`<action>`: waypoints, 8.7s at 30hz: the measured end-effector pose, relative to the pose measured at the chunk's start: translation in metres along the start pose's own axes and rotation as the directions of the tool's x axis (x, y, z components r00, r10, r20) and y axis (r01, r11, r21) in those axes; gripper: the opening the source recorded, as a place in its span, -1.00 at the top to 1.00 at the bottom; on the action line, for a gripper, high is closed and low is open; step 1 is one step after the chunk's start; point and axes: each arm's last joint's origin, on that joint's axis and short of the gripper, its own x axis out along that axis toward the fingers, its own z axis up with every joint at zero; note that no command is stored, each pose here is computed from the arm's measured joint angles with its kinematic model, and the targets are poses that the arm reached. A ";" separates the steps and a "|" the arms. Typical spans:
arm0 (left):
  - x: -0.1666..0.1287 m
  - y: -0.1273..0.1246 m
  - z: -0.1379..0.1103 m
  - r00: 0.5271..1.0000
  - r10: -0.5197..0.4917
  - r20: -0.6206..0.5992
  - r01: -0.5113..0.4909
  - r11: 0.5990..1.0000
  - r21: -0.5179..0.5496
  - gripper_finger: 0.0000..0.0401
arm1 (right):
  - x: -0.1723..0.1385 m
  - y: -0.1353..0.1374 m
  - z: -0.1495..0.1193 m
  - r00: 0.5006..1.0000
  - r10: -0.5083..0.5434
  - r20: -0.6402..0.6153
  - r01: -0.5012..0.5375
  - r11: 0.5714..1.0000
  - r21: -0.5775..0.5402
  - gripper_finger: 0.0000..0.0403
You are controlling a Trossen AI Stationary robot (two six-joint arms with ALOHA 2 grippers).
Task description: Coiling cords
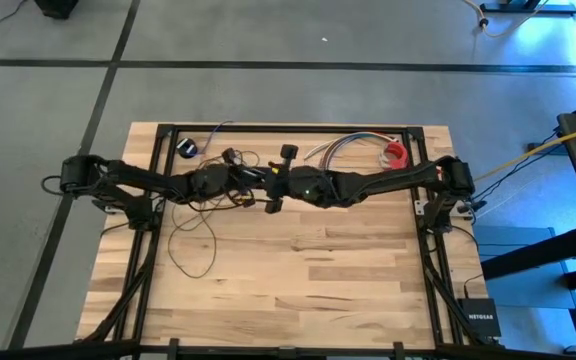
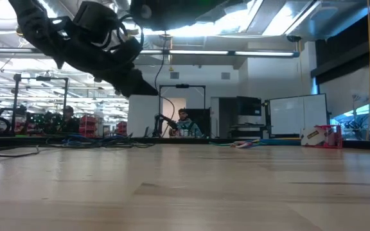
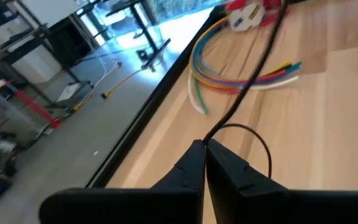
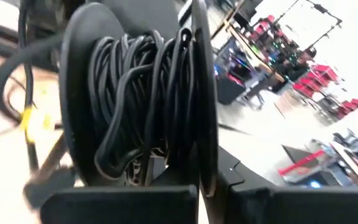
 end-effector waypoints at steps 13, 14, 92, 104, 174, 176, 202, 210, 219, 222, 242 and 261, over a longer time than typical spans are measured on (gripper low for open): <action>-0.036 0.021 0.015 0.999 0.021 -0.030 -0.021 1.000 0.021 0.99 | -0.013 0.014 -0.008 0.987 0.003 -0.163 -0.015 0.997 -0.073 0.99; -0.039 0.023 0.015 0.999 0.022 -0.030 -0.021 1.000 0.019 0.99 | -0.013 0.014 -0.009 0.984 0.008 -0.178 -0.021 0.997 -0.072 0.99; 0.104 0.009 -0.074 0.870 -0.262 -0.417 0.261 0.963 -0.060 0.99 | -0.054 0.094 -0.144 0.512 0.477 -0.714 -0.165 0.871 0.463 0.99; 0.098 0.013 -0.074 0.876 -0.251 -0.412 0.246 0.967 -0.067 0.99 | -0.062 0.096 -0.158 0.445 0.485 -0.753 -0.068 0.857 0.511 0.99; 0.088 -0.118 0.016 0.731 -0.681 0.050 0.675 0.731 0.095 0.99 | -0.067 0.090 -0.149 0.470 0.502 -0.726 -0.140 0.854 0.501 0.80; 0.088 -0.118 0.014 0.732 -0.680 0.037 0.675 0.731 0.093 0.99 | -0.081 0.086 -0.142 0.452 0.505 -0.735 -0.140 0.854 0.501 0.78; 0.092 -0.111 0.006 0.736 -0.677 -0.021 0.675 0.731 0.103 1.00 | -0.095 0.068 -0.142 0.763 0.375 -0.526 -0.222 0.917 0.333 0.38; 0.095 -0.106 0.001 0.750 -0.658 -0.060 0.661 0.745 0.093 1.00 | -0.089 0.067 -0.142 0.792 0.379 -0.478 -0.237 0.913 0.332 0.70; 0.095 -0.102 0.002 0.769 -0.635 -0.073 0.639 0.764 0.085 1.00 | -0.089 0.066 -0.142 0.799 0.353 -0.487 -0.190 0.916 0.353 0.96; 0.093 -0.101 0.005 0.769 -0.635 -0.076 0.639 0.765 0.079 0.99 | -0.089 0.066 -0.141 0.792 0.363 -0.491 -0.173 0.904 0.390 0.96; 0.066 -0.076 0.013 0.762 -0.558 -0.329 0.612 0.786 0.087 0.93 | -0.088 0.061 -0.126 0.773 0.386 -0.504 -0.077 0.845 0.530 0.99; 0.114 -0.071 -0.018 0.851 -0.490 -0.189 0.517 0.846 0.131 0.98 | -0.092 0.063 -0.129 0.733 0.412 -0.541 -0.074 0.839 0.539 1.00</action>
